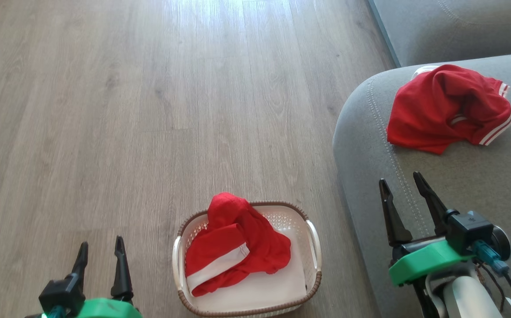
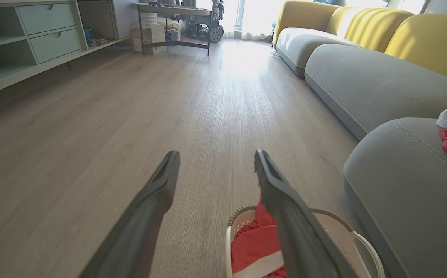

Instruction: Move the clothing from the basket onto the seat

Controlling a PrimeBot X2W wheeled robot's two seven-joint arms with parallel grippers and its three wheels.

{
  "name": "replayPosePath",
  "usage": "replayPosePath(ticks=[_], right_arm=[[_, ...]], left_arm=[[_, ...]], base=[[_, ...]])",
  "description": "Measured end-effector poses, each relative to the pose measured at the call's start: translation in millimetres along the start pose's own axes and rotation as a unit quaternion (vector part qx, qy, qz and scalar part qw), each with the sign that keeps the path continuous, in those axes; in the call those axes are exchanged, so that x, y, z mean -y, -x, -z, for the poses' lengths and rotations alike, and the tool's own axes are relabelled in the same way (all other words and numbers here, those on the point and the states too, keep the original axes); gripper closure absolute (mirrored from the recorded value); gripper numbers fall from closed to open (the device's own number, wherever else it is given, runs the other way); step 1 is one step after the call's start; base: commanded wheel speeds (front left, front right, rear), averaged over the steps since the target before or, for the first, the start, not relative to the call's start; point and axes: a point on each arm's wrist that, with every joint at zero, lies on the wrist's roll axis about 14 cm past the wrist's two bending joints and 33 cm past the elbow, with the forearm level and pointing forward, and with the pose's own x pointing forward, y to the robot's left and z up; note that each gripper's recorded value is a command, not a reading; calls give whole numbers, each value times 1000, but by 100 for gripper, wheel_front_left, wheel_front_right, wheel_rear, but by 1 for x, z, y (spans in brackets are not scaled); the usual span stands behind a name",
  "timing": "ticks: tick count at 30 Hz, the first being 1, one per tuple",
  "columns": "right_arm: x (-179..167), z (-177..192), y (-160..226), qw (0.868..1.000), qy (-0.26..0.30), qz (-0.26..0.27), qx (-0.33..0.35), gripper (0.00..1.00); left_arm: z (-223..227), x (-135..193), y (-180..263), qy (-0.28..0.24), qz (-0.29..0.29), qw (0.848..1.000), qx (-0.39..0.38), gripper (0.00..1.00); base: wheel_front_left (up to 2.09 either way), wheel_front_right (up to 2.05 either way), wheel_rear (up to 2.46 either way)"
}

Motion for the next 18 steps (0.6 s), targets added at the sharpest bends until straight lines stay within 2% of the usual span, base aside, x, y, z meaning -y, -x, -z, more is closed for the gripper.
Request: replayPosePath(ticks=[18], right_arm=[[0,12,1,1000,-7,1,-23,0]], left_arm=[[-4,-1,0,4,0,1000,6,0]], base=[[0,0,0]])
